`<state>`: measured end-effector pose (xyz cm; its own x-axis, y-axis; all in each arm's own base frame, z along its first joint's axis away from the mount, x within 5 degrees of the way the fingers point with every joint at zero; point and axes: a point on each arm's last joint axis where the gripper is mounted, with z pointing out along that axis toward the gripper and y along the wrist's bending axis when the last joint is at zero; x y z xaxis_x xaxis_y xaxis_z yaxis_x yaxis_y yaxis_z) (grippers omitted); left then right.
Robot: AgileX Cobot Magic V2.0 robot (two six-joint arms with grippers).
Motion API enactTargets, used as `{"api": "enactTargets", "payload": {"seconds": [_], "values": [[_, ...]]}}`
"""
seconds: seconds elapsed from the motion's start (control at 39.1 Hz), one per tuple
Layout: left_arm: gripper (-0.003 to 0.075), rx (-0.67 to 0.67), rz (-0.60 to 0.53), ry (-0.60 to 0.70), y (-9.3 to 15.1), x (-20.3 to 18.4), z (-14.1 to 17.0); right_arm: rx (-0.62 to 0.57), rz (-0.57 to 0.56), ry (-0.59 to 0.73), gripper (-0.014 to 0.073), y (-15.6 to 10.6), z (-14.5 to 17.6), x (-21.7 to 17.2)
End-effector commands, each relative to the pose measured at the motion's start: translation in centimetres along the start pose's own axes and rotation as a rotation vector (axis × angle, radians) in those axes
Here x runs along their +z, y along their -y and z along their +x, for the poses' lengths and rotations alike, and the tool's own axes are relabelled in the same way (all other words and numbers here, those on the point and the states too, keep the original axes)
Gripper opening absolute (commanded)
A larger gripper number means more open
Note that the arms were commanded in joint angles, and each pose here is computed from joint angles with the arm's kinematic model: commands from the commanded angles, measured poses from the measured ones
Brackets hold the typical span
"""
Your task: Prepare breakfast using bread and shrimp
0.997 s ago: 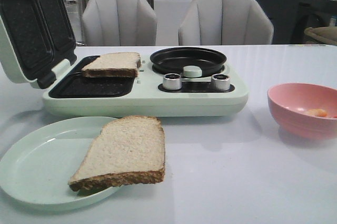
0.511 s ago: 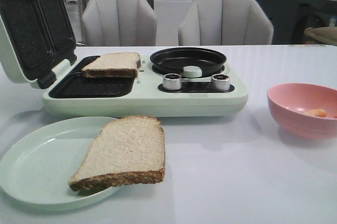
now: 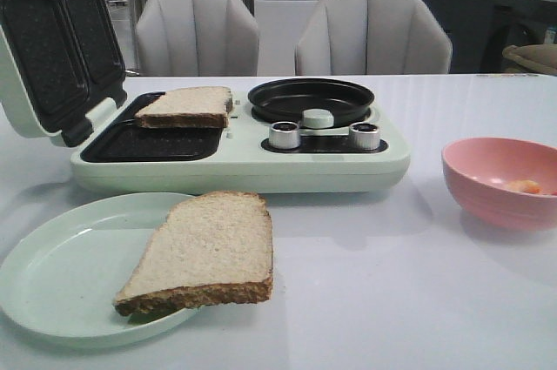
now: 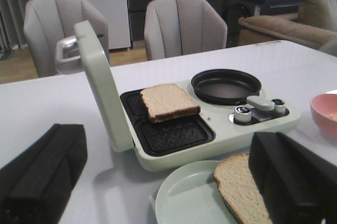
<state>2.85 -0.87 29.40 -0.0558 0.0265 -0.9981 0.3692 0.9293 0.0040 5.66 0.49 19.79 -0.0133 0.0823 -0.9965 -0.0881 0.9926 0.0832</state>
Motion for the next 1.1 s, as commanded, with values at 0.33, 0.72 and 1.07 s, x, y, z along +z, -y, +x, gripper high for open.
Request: {"api": "enactTargets", "payload": {"seconds": [0.33,0.72,1.07], "values": [[0.0673,-0.012,0.011,0.128,0.1,-0.4,-1.6,-0.005,-0.051,0.378,0.0142,-0.5,-4.2,-1.0],[0.0673,-0.010,0.011,0.131,0.1,-0.3,-1.6,-0.009,0.009,-0.045,0.0142,-0.8,-10.2,0.8],[0.0673,-0.010,0.011,0.130,0.1,-0.3,-1.6,0.039,0.006,-0.187,0.0250,-0.9,-9.7,3.0]]}}
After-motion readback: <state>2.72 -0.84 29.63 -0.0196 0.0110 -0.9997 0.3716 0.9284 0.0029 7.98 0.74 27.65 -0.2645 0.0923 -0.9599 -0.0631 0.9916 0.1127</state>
